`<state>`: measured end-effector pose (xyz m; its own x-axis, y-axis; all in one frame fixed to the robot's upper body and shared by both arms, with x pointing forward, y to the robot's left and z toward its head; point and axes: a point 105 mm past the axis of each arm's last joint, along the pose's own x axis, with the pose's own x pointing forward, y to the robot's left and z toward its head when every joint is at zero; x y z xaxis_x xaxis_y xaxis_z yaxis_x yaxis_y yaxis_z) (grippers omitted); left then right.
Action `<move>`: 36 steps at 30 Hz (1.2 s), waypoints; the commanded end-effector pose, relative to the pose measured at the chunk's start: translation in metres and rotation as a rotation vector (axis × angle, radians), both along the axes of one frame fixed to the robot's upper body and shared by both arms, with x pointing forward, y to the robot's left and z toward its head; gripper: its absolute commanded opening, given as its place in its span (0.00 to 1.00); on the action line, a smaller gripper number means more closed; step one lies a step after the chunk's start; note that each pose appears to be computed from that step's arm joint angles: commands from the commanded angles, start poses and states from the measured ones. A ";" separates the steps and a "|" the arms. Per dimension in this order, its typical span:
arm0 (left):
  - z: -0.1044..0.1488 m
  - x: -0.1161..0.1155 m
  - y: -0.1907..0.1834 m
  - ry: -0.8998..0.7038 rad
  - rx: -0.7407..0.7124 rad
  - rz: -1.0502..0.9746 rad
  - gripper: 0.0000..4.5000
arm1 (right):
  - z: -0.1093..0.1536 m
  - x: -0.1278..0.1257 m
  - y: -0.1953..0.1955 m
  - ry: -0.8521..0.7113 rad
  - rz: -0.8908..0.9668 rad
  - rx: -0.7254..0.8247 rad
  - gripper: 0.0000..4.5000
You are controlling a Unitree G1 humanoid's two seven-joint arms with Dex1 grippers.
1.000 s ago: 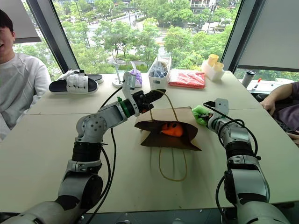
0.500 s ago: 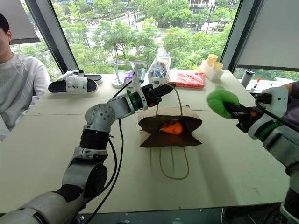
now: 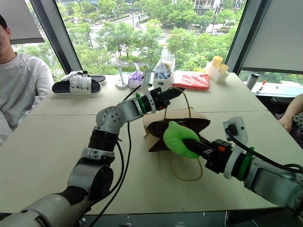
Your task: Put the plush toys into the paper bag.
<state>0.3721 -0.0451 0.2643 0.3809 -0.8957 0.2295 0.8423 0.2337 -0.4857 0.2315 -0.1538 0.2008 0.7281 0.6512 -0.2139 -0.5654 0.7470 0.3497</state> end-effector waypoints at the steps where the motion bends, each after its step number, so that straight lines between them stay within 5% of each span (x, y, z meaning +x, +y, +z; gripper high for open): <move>1: 0.022 -0.006 -0.001 -0.075 -0.040 -0.001 0.00 | -0.004 0.016 -0.005 -0.008 -0.037 -0.070 0.00; 17: 0.015 -0.028 -0.002 -0.081 -0.048 -0.066 0.00 | -0.010 0.080 0.008 -0.019 -0.145 -0.223 0.00; 27: 0.013 -0.010 0.002 -0.034 -0.060 0.003 0.00 | -0.001 0.076 0.007 -0.062 -0.141 -0.241 0.99; 36: 0.010 0.005 -0.001 -0.020 -0.061 0.041 0.00 | 0.007 0.028 -0.004 -0.099 -0.043 -0.267 0.99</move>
<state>0.3785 -0.0434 0.2592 0.4270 -0.8691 0.2496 0.8173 0.2528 -0.5177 0.2716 -0.1594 0.1871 0.7743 0.5120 -0.3719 -0.5124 0.8521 0.1064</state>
